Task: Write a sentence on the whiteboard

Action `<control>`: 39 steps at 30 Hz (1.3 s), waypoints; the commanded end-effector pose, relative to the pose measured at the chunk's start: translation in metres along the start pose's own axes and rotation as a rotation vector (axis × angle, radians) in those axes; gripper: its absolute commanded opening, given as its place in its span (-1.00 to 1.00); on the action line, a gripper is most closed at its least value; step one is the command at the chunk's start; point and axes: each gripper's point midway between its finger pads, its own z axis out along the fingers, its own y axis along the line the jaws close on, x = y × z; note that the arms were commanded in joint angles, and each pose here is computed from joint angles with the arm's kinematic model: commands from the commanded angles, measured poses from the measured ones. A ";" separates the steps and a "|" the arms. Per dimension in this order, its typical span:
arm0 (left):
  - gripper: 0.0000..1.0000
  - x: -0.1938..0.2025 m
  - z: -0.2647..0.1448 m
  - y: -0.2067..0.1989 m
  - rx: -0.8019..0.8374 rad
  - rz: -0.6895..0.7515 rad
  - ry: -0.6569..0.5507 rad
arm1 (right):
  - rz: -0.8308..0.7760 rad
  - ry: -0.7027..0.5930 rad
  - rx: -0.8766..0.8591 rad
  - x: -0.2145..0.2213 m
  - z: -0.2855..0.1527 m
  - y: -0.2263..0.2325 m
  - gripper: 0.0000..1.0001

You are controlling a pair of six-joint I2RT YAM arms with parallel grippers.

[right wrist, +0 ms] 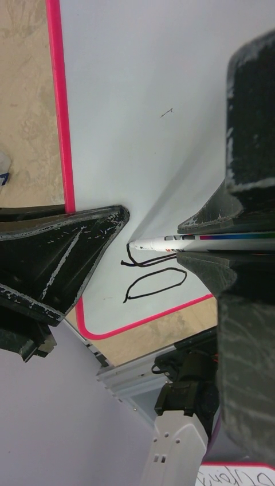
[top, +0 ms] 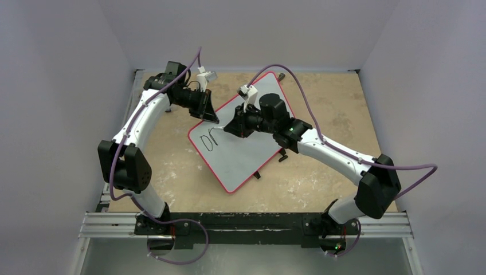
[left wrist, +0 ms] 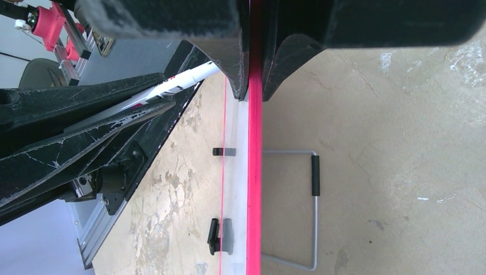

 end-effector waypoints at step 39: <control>-1.00 -0.001 -0.006 -0.001 -0.095 0.113 -0.062 | -0.111 -0.101 -0.051 -0.006 -0.049 0.015 -1.00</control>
